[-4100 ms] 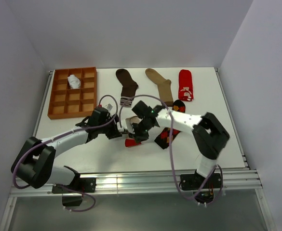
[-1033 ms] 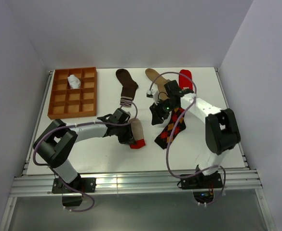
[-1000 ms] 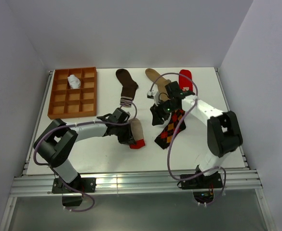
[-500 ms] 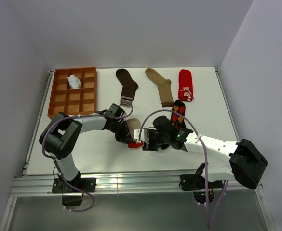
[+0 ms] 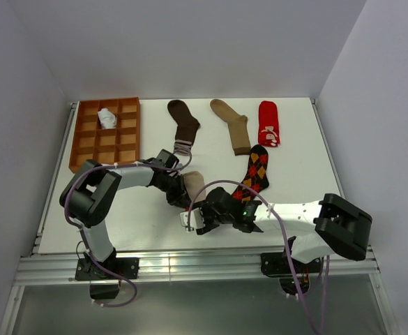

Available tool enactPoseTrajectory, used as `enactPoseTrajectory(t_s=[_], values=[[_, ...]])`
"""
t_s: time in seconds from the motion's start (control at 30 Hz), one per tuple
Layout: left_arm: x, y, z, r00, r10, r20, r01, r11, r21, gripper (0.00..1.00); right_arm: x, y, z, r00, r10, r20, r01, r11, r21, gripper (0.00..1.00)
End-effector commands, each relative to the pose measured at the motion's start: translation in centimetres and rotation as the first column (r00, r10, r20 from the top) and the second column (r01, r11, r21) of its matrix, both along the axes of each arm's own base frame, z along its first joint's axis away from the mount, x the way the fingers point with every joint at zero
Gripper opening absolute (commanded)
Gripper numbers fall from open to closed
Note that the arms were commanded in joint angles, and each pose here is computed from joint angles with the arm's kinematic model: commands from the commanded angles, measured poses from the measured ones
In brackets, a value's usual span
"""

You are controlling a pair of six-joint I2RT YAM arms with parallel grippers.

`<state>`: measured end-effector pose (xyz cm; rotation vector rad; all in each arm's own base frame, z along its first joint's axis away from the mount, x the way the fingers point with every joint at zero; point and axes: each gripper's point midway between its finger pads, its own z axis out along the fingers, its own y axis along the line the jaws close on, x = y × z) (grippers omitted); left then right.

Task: Roll the socks
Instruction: Roll the sock at the center of the board.

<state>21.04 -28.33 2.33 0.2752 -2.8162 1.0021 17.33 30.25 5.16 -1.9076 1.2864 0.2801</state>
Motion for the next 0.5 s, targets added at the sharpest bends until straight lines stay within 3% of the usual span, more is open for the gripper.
enactPoseTrajectory(t_s=[0.0, 0.33, 0.43, 0.47], values=[[-0.5, 2.8, -3.5, 1.000, -0.016, 0.004, 0.015, 0.986, 0.166, 0.00, 1.8, 0.9, 0.6, 0.995, -0.031, 0.094, 0.029, 0.999, 0.022, 0.60], [-0.7, 2.6, -3.5, 0.999, -0.039, 0.000, 0.039, 0.989, 0.144, 0.00, 3.0, 1.1, -1.6, 0.993, -0.046, 0.112, 0.051, 0.998, -0.044, 0.52], [-0.6, 2.4, -3.3, 0.999, -0.043, 0.009, 0.041, 0.991, 0.130, 0.02, 3.1, 1.2, -1.7, 0.993, -0.055, 0.103, 0.059, 0.997, -0.040, 0.40], [-0.6, 2.4, -3.2, 0.999, -0.042, 0.011, 0.040, 0.991, 0.126, 0.06, 3.1, 1.3, -1.8, 0.994, -0.060, 0.096, 0.064, 0.997, -0.038, 0.30]])
